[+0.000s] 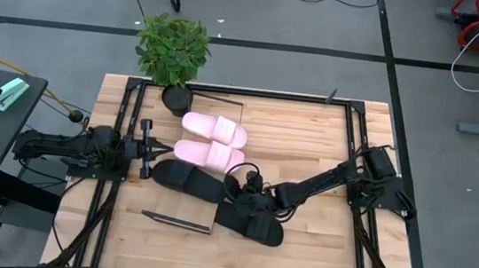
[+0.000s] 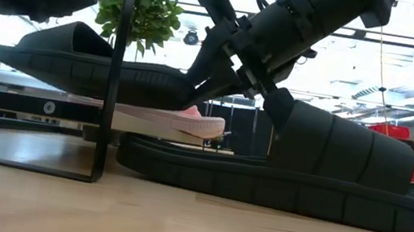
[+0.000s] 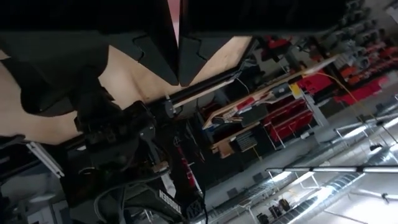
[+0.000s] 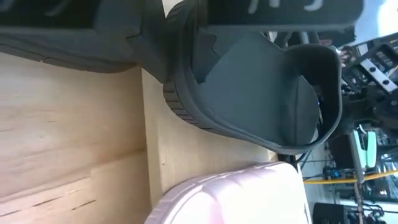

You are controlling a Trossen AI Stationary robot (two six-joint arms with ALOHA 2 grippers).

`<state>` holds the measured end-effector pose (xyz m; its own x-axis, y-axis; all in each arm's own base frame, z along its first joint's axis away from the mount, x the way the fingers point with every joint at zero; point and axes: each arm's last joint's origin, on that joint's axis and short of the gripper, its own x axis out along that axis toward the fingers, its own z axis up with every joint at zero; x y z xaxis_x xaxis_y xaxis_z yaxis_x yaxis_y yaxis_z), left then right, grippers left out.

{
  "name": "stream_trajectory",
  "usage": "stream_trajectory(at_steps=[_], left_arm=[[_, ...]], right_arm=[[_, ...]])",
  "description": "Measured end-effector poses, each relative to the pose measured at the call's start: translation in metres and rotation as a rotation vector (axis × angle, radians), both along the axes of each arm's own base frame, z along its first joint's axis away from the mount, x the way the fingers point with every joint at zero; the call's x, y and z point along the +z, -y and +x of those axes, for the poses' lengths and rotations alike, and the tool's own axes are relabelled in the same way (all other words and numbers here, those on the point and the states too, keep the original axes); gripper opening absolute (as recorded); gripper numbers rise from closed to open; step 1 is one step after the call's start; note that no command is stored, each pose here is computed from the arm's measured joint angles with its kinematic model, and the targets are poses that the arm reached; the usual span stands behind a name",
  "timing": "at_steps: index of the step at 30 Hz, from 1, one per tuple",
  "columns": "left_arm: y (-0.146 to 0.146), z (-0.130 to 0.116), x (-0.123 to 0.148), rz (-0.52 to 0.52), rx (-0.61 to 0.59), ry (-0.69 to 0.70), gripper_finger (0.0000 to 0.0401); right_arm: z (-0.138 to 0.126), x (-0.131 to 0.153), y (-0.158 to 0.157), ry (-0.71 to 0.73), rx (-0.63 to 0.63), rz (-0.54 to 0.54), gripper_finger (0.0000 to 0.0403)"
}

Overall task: Pick and place slides into the shelf
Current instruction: Put the top black slipper on the shelf

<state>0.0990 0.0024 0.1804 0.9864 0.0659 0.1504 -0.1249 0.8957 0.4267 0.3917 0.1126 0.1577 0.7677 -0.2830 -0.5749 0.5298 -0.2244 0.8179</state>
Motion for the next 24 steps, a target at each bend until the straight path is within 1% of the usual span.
stream_trajectory(at_steps=[3, 8, 18, 24], left_arm=[[0.0, 0.0, 0.001, 0.027, 0.004, 0.011, 0.002], [0.0, -0.001, 0.005, 0.029, 0.006, 0.05, 0.0027], [0.0, -0.002, 0.008, 0.029, 0.006, 0.081, 0.0014], [0.0, -0.002, 0.008, 0.028, 0.006, 0.081, 0.0019]], right_arm=[[0.0, -0.001, 0.002, -0.007, -0.004, -0.003, 0.0045], [0.002, -0.002, 0.01, -0.031, 0.0, -0.01, 0.0045], [0.003, -0.004, 0.021, -0.069, -0.004, -0.023, 0.0045], [0.002, -0.005, 0.023, -0.081, -0.008, -0.042, 0.0044]])
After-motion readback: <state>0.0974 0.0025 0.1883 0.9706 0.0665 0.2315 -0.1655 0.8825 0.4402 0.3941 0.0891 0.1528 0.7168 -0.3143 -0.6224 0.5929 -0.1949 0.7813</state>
